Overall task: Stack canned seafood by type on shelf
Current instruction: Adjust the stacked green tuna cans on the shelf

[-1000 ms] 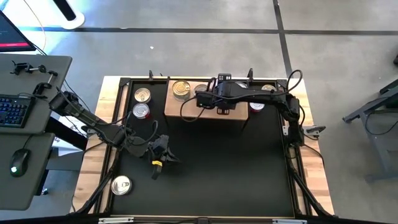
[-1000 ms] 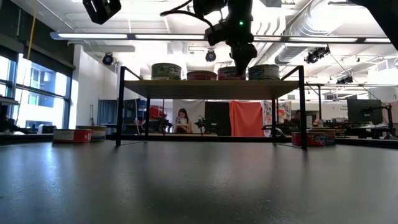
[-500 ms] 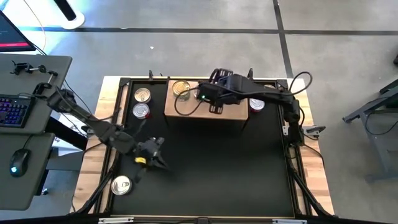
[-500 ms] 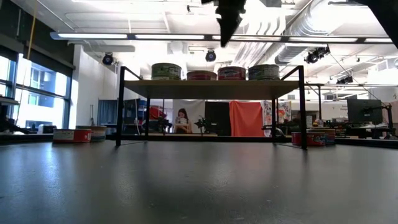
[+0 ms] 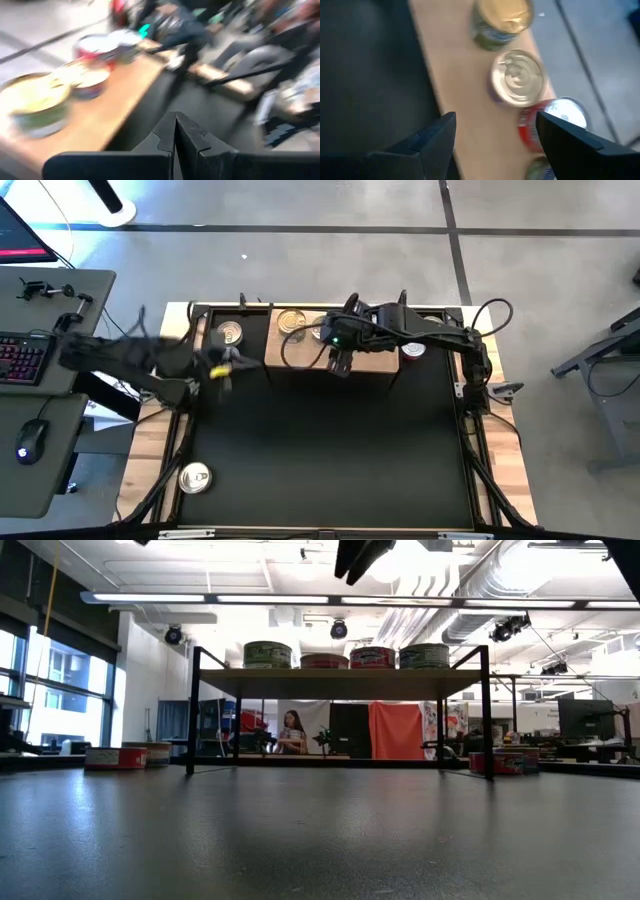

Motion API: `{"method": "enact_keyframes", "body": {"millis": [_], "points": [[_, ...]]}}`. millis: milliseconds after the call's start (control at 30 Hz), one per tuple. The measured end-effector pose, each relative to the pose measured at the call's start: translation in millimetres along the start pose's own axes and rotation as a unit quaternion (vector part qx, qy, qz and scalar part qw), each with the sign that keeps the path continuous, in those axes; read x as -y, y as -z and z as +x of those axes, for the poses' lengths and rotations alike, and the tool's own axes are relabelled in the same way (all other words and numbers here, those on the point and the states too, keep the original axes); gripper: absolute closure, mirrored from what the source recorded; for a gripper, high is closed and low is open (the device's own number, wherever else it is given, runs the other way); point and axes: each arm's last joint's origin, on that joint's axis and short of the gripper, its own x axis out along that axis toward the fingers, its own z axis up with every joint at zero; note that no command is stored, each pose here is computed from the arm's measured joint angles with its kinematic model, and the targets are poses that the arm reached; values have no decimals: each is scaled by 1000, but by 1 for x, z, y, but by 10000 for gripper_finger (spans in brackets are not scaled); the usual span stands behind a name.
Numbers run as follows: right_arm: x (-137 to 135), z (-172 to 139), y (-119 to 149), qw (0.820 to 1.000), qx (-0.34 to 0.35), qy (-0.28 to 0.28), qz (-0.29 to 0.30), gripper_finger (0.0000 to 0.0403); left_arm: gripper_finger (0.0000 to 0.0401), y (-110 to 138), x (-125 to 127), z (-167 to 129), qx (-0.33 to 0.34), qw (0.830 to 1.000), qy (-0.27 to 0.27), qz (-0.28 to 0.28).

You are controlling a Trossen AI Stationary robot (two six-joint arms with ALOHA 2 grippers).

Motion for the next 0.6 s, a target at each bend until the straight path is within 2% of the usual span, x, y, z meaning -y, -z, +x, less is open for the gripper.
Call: {"method": "enact_keyframes", "body": {"millis": [167, 233, 300, 400, 433, 467, 533, 600], "points": [[-17, -7, 6, 1000, -13, -17, 21, 152, 401, -23, -32, 9, -110, 989, -95, 35], [-27, -12, 10, 1000, -16, -13, 21, 184, 401, -23, -46, 22, -161, 978, -123, 58], [-38, -18, 15, 1000, -19, -4, 14, 236, 401, -20, -59, 38, -212, 964, -137, 87], [-52, -27, 24, 999, -33, 2, 5, 349, 401, -17, -78, 62, -271, 938, -140, 163], [-57, -29, 25, 999, -31, -3, 6, 375, 401, -16, -84, 70, -287, 927, -136, 198], [-62, -32, 26, 999, -29, -14, 8, 385, 401, -16, -89, 77, -299, 915, -130, 236], [-73, -38, 30, 999, -29, -29, 15, 382, 401, -15, -98, 88, -319, 889, -120, 306], [-83, -46, 35, 999, -24, -38, 26, 387, 401, -14, -108, 97, -340, 865, -117, 350]]}}
